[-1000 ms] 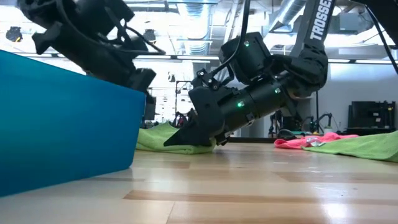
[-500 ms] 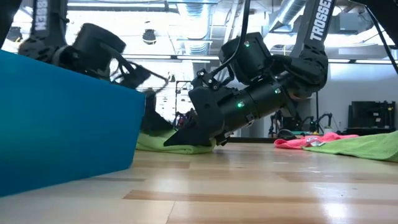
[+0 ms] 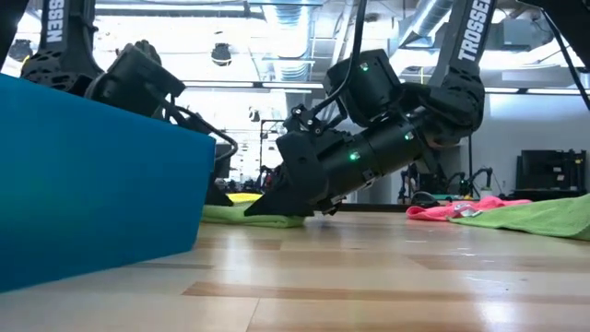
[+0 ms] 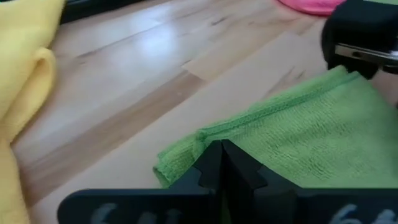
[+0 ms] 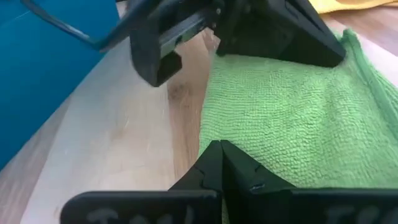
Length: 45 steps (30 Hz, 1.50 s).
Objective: Fold microfiber towels
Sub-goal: Fold the top green microfiber, then stack the top folded green microfiber on the green microfiber cloth in the blue bin
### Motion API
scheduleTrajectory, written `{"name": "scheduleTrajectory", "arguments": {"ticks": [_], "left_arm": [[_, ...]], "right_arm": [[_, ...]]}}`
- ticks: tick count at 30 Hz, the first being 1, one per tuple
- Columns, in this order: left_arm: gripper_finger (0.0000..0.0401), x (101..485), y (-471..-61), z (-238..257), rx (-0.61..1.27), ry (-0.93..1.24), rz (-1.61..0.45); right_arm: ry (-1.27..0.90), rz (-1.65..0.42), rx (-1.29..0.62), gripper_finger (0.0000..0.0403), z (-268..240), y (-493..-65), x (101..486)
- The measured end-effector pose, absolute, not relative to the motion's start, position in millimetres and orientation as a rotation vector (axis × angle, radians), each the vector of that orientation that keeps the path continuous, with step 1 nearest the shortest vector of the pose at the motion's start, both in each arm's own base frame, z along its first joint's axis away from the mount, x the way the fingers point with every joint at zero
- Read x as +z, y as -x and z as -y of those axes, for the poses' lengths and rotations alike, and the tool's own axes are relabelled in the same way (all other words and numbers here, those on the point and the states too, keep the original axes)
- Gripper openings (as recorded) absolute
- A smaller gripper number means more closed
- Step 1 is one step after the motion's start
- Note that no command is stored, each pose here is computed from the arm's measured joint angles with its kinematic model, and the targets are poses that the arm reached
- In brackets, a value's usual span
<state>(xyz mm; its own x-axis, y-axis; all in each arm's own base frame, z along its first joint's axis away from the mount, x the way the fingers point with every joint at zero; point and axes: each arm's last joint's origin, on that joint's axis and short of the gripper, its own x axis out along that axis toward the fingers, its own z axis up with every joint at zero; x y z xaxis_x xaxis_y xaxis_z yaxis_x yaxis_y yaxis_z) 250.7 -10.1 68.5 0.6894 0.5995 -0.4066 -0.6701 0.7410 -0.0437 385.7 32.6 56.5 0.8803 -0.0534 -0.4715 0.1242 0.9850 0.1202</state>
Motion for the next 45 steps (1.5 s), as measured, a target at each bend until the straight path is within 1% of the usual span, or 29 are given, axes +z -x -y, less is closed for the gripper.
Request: {"name": "scheduleTrajectory", "arguments": {"ticks": [4,6,9,11,14,18,21,23,25,27,30,32,35,38,41,43,45], "left_arm": [[0.0000,70,-255,12,0.678,0.207,-0.394],[0.0000,69,-256,12,0.680,0.214,-0.396],[0.0000,70,-256,12,0.680,0.215,-0.396],[0.0000,70,-256,12,0.677,0.212,-0.398],[0.0000,70,-256,12,0.674,0.208,-0.398],[0.0000,70,-257,12,0.676,0.235,-0.386],[0.0000,70,-257,12,0.676,0.239,-0.385],[0.0000,70,-257,12,0.673,0.241,-0.385],[0.0000,70,-257,12,0.673,0.242,-0.385],[0.0000,70,-257,12,0.669,0.240,-0.386],[0.0000,70,-257,12,0.668,0.241,-0.386],[0.0000,70,-257,12,0.667,0.241,-0.386],[0.0000,70,-257,12,0.667,0.241,-0.386],[0.0000,70,-257,12,0.667,0.241,-0.386],[0.0000,70,-257,12,0.667,0.243,-0.385],[0.0000,70,-257,12,0.666,0.240,-0.384],[0.0000,71,-258,12,0.663,0.221,-0.381]], "right_arm": [[-0.149,-0.504,-0.153,0.0020,-31,-382,73],[-0.171,-0.504,-0.204,0.0018,-32,-379,89],[-0.241,-0.517,-0.334,0.0019,-32,-370,122],[-0.302,-0.598,-0.420,0.0030,-29,-357,134],[-0.387,-0.691,-0.514,0.0067,-25,-340,146],[-0.518,-0.700,-0.581,0.0144,-22,-332,154],[-0.605,-0.690,-0.602,0.0210,-23,-335,148],[-0.647,-0.691,-0.627,0.0247,-23,-338,137],[-0.682,-0.661,-0.629,0.0272,-22,-344,126],[-0.719,-0.627,-0.637,0.0284,-19,-351,117],[-0.755,-0.600,-0.654,0.0288,-13,-356,103],[-0.795,-0.567,-0.623,0.0287,-9,-362,100],[-0.831,-0.533,-0.578,0.0280,-6,-372,94],[-0.853,-0.536,-0.577,0.0266,-6,-377,90],[-0.868,-0.541,-0.575,0.0232,-6,-380,88],[-0.872,-0.555,-0.568,0.0194,-7,-380,87],[-0.859,-0.579,-0.547,0.0145,-8,-379,86]]}}
